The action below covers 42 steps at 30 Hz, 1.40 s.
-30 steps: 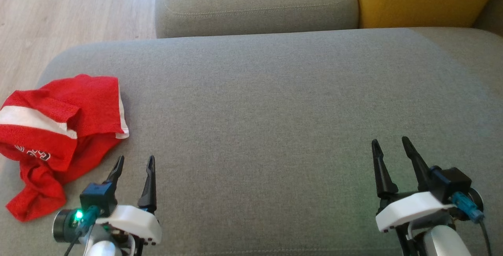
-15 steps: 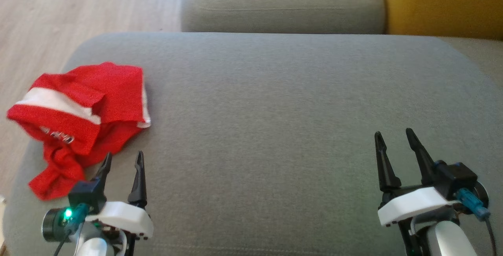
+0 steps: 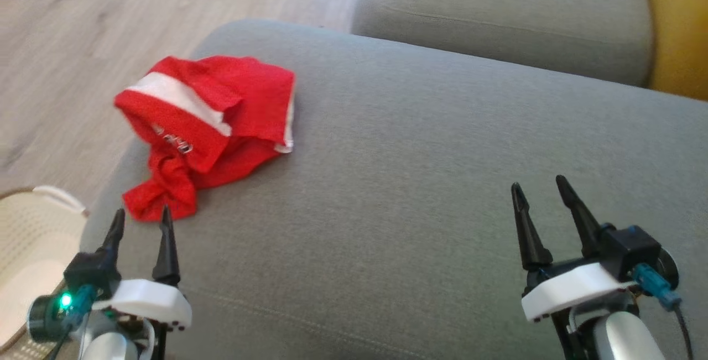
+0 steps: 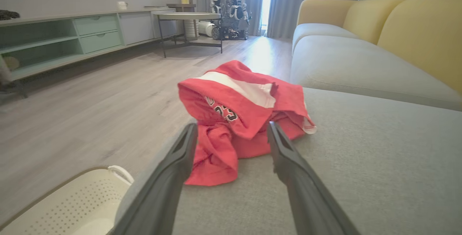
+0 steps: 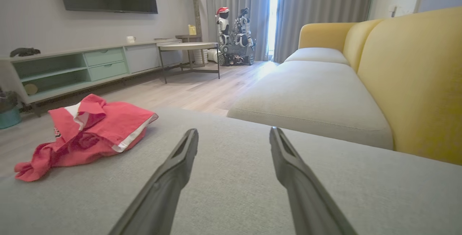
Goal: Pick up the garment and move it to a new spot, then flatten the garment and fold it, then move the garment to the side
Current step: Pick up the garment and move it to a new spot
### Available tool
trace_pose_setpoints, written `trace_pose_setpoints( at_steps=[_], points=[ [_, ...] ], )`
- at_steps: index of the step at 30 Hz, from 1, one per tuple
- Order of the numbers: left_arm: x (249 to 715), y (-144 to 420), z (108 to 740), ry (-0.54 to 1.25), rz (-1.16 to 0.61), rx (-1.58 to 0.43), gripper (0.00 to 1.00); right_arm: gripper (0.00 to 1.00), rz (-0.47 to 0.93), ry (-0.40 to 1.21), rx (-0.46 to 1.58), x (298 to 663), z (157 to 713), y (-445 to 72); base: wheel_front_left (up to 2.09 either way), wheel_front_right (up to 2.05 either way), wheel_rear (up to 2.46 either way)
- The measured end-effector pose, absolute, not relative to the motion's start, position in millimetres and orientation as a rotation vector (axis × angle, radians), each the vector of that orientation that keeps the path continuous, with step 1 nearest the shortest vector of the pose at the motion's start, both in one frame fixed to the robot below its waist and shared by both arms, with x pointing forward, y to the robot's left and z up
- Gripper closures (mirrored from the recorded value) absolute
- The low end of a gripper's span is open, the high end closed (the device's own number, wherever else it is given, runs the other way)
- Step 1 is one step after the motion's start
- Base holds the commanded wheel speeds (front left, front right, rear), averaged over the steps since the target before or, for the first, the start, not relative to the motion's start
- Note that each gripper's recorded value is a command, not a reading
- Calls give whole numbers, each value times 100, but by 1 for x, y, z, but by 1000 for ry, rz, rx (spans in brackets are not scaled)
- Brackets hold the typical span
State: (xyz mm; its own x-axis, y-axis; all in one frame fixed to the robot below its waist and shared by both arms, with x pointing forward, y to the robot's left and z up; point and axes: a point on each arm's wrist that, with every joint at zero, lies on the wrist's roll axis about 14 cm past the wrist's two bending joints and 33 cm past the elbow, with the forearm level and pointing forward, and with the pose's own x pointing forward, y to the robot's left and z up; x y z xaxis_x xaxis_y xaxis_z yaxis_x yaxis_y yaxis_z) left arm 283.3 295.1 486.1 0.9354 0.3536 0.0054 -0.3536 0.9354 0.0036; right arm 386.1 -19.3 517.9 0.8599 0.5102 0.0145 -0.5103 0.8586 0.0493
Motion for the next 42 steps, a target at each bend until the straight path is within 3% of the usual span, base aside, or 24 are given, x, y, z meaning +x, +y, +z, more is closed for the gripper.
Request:
trace_pose_setpoints(
  at_steps=[9,25,34,42],
  points=[
    [260,316,486,-6,448,8,0,0,605,7,48,384,518,5,0,0,0],
    [266,317,487,-3,448,13,0,0,605,28,65,387,513,5,0,0,0],
    [348,311,520,-73,361,44,0,0,563,62,68,411,500,-6,0,0,0],
    [413,314,486,40,332,-26,0,0,486,131,60,435,472,-31,0,0,0]
  ],
)
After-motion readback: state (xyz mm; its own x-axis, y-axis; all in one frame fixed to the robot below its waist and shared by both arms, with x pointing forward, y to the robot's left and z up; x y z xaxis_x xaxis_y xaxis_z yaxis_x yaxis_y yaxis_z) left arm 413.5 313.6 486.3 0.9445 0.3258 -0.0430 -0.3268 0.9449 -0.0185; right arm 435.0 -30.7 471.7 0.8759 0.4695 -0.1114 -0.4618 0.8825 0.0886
